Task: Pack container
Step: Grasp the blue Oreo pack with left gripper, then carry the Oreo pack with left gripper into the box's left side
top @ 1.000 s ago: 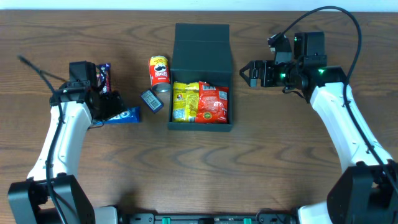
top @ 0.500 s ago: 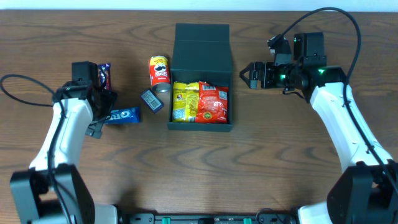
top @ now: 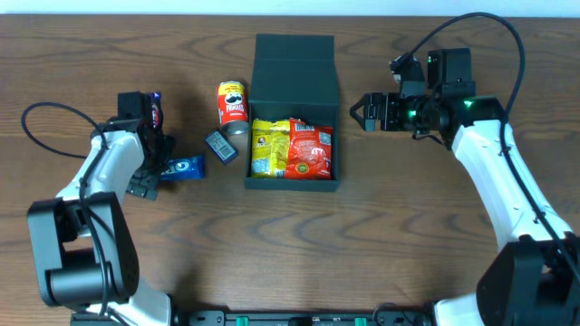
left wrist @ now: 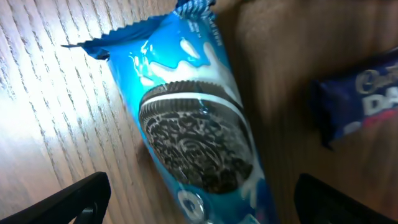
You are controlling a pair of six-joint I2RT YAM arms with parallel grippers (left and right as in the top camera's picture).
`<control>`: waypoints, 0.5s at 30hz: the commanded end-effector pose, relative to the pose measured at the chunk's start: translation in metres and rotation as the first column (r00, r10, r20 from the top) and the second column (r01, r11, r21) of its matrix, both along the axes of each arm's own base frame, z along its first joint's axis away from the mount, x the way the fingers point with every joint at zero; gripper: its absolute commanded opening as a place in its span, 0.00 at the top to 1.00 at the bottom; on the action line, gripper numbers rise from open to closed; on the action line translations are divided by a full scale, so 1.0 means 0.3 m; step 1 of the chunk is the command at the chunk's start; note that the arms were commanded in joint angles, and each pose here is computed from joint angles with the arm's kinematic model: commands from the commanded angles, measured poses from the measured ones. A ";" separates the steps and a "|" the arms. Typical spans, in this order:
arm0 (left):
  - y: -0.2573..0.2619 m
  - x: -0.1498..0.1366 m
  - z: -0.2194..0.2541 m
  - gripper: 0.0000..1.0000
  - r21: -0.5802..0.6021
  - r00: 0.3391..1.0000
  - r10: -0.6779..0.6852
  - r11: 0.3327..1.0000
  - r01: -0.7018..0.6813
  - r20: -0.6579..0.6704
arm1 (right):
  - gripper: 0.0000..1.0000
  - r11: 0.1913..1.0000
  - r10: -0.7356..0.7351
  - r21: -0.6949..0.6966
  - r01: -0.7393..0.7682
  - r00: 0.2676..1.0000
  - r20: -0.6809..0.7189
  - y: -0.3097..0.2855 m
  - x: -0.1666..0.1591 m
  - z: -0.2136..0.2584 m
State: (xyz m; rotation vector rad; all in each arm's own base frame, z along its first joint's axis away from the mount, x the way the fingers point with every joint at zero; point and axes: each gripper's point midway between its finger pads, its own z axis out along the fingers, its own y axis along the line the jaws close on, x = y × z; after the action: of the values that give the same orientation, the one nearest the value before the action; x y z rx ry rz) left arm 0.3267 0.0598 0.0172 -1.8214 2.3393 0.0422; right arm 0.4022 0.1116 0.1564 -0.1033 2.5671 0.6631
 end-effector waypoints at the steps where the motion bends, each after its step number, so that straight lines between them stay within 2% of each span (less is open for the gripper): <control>1: 0.009 -0.025 -0.041 0.02 0.010 0.999 0.015 1.000 -0.014 -0.044 | 0.01 1.000 -0.011 -0.024 0.012 0.999 0.031 -0.017 0.012 0.031; 2: 0.005 -0.026 -0.046 0.00 0.003 0.999 0.014 1.000 -0.014 -0.046 | 0.01 1.000 -0.011 -0.025 0.012 0.999 0.031 -0.017 0.012 0.031; 3: 0.001 -0.027 -0.050 0.06 -0.004 0.999 0.013 1.000 -0.013 -0.049 | 0.01 1.000 -0.011 -0.025 0.012 0.999 0.031 -0.017 0.012 0.031; 6: -0.001 -0.020 -0.050 0.13 -0.007 0.999 0.004 1.000 -0.004 -0.043 | 0.01 1.000 -0.011 -0.025 0.012 0.999 0.031 -0.017 0.012 0.031; 13: -0.003 -0.017 -0.050 0.44 -0.010 0.999 -0.010 1.000 0.010 -0.040 | 0.01 1.000 -0.011 -0.025 0.012 0.999 0.033 -0.017 0.013 0.032; 15: -0.004 -0.016 -0.050 0.48 -0.011 0.999 -0.029 1.000 0.028 -0.041 | 0.01 1.000 -0.011 -0.025 0.012 0.999 0.032 -0.017 0.013 0.031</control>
State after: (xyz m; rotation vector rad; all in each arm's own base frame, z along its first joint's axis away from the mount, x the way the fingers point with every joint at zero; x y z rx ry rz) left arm 0.3280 0.0586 0.0093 -1.8219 2.3557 0.0409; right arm 0.4026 0.1083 0.1546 -0.0943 2.5740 0.6357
